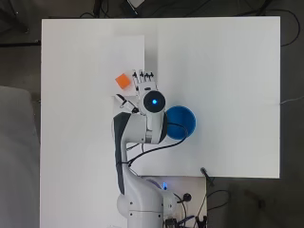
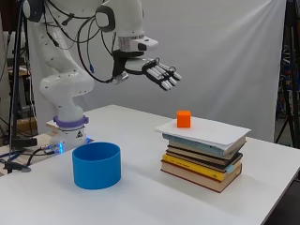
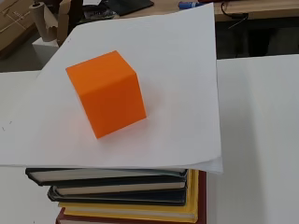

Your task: Teleoperate dual arm-hand system to pick and place objects

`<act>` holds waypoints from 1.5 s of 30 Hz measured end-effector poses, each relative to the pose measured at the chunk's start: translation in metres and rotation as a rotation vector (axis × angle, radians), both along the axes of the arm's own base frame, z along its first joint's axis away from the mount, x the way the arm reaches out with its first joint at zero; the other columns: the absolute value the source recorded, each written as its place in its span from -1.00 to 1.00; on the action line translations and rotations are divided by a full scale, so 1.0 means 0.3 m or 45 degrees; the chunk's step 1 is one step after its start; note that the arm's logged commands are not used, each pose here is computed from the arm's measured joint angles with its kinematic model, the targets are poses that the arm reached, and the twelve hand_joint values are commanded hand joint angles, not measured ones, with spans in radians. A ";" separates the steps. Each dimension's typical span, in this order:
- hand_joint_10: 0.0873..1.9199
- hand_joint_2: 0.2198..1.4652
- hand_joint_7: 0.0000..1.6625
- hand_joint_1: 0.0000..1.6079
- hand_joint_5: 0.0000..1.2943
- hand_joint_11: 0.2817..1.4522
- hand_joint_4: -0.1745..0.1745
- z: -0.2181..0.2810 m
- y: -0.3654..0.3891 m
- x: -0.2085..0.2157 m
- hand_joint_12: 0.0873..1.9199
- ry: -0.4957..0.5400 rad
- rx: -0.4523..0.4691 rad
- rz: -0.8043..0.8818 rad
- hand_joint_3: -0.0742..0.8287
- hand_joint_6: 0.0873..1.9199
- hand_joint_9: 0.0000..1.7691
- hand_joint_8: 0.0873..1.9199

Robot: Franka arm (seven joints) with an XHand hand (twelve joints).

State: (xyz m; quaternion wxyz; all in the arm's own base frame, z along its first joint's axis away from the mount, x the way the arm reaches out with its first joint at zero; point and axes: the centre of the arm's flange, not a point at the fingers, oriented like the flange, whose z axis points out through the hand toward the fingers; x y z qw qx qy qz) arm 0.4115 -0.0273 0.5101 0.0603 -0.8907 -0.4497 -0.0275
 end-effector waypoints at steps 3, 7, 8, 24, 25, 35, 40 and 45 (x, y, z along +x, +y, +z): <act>-1.00 0.13 -0.70 -0.92 -0.78 -0.68 0.38 -0.077 0.041 0.004 -1.00 -0.048 -0.008 0.004 -0.85 -1.00 -0.56 -1.00; -1.00 0.11 -0.74 -0.92 -0.91 -0.70 0.34 -0.164 0.082 0.028 -1.00 -0.029 0.013 0.038 -0.85 -1.00 -0.59 -1.00; -1.00 0.11 -0.70 -0.92 -0.84 -0.69 0.38 -0.168 0.096 0.047 -1.00 -0.021 0.019 0.044 -0.85 -1.00 -0.57 -1.00; -1.00 0.10 -0.69 -0.91 -0.66 -0.66 0.22 -0.216 0.187 0.287 -1.00 0.123 0.098 -0.112 -0.85 -1.00 -0.63 -1.00; -1.00 0.08 -0.68 -0.90 -0.65 -0.66 0.27 -0.231 0.179 0.281 -1.00 0.115 0.089 -0.098 -0.85 -1.00 -0.62 -1.00; -1.00 0.11 -0.65 -0.84 -0.63 -0.66 0.38 -0.343 0.174 0.220 -1.00 0.085 0.076 0.189 -0.82 -1.00 -0.59 -1.00; -1.00 0.34 -0.12 -0.70 -0.09 -0.35 0.55 -0.409 0.162 0.196 -1.00 0.123 0.106 0.202 -0.83 -1.00 -0.11 -1.00; 0.89 0.61 0.35 0.12 0.14 0.44 0.89 -0.444 0.118 0.184 0.88 0.107 0.217 0.240 -0.81 0.32 0.65 0.91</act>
